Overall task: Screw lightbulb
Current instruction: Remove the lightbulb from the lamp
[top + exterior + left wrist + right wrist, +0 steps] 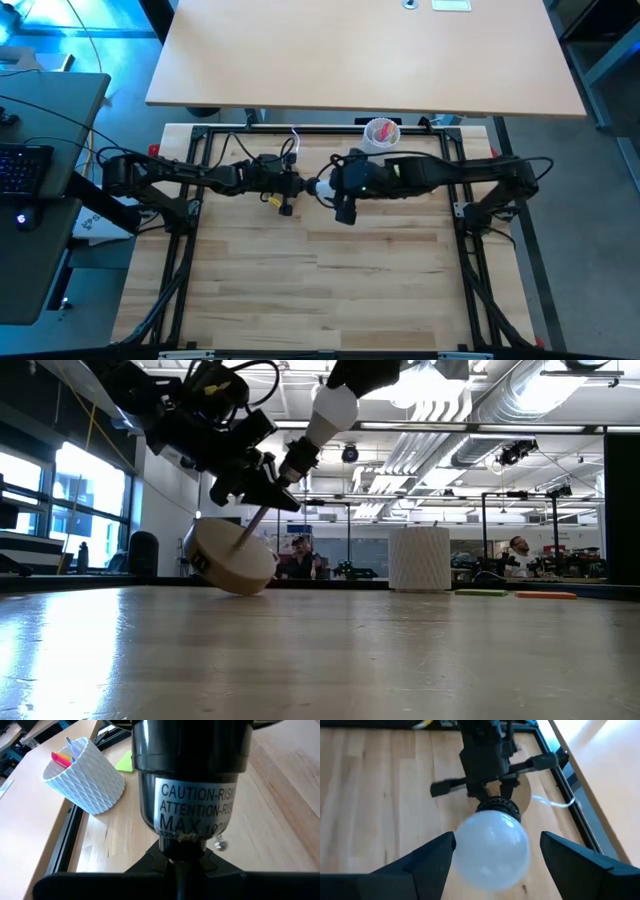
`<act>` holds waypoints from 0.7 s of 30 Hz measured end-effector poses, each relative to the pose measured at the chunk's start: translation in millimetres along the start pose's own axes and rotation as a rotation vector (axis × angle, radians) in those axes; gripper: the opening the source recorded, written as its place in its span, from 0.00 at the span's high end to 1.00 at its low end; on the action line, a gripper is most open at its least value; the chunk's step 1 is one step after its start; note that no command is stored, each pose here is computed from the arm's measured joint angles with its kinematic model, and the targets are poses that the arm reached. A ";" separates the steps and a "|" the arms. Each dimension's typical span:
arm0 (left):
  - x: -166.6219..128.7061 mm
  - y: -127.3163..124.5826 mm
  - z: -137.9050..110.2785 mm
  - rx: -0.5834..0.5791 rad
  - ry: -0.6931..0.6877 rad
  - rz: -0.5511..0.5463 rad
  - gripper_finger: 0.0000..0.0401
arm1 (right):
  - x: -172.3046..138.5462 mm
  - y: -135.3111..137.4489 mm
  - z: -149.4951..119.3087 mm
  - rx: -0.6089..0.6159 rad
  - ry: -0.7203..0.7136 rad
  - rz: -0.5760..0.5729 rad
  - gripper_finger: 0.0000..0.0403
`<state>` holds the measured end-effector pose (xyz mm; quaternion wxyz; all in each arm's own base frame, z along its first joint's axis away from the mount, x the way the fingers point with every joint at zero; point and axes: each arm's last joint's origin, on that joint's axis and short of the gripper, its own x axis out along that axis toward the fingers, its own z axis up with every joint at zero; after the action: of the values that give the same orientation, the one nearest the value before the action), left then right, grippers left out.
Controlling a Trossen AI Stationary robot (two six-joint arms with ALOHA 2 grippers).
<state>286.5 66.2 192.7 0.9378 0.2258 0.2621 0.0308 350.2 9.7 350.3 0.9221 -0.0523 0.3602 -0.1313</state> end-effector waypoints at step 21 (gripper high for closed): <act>0.2 -1.1 -0.4 -0.009 0.000 -0.015 0.95 | 4.3 10.3 -4.1 -0.724 0.029 0.014 0.27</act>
<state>286.3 65.4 191.8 0.9390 0.2197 0.2636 0.0248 352.5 18.4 342.6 0.8395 -0.3714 0.3966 0.0103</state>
